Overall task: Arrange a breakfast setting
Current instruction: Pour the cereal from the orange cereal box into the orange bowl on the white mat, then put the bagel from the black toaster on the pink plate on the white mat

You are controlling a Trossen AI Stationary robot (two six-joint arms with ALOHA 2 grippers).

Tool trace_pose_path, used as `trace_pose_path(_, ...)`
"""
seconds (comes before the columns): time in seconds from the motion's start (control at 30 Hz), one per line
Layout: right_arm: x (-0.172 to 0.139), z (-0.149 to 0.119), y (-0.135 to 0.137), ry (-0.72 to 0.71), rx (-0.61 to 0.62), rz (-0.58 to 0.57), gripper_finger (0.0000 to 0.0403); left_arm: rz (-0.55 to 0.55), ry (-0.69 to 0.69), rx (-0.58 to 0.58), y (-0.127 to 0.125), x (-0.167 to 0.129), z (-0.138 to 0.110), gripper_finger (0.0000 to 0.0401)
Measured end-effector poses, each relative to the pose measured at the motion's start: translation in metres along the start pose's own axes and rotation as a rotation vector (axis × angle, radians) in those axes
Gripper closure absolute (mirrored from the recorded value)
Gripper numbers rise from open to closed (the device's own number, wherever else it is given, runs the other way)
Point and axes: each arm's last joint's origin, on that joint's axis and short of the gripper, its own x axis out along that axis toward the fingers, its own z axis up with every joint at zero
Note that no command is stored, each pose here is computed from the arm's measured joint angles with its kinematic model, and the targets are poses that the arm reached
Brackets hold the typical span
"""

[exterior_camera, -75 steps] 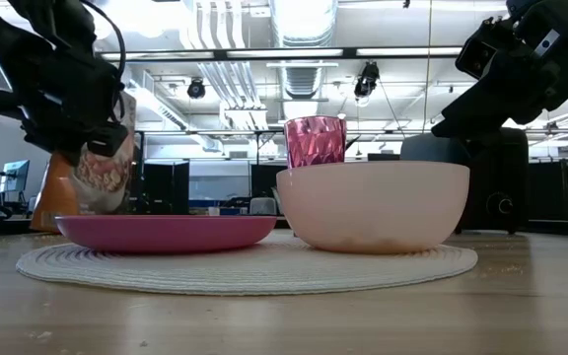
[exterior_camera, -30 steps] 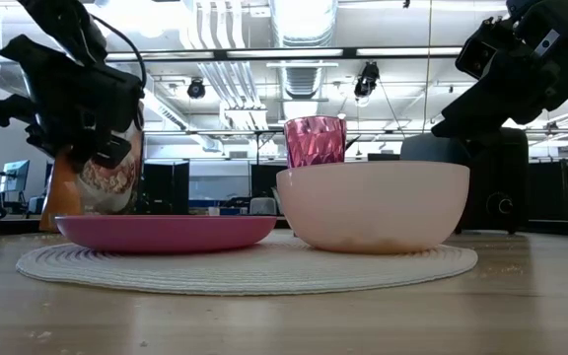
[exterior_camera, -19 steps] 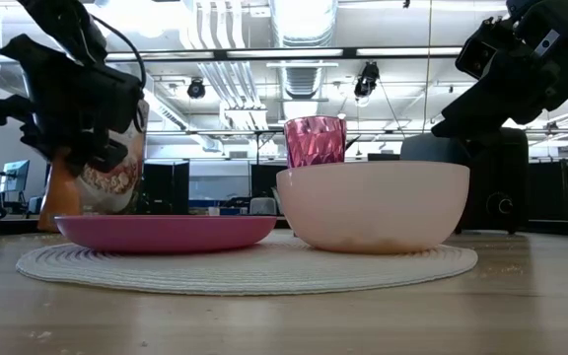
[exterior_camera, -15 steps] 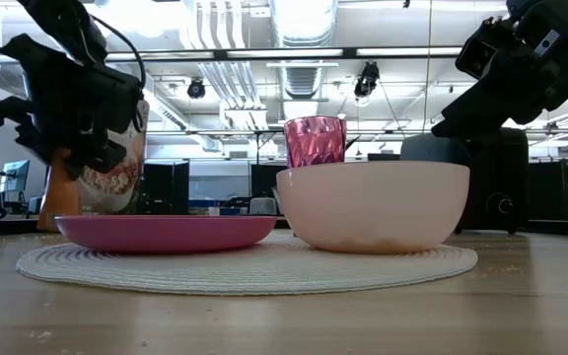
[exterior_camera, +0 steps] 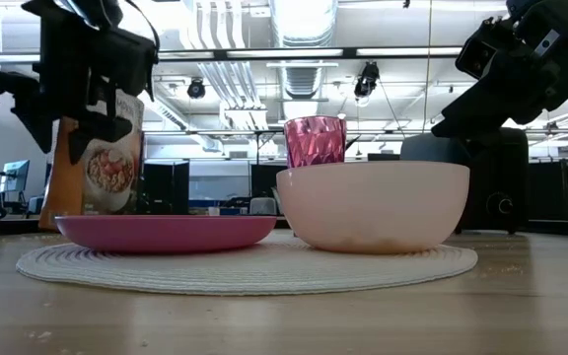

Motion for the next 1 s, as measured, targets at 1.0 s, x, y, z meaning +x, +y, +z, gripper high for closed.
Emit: trace_pose_path(1.0,0.0,0.0,0.0,0.0,0.0,0.0,0.0275,-0.627,-0.193,0.397,-0.047,-0.05,-0.05,0.0211)
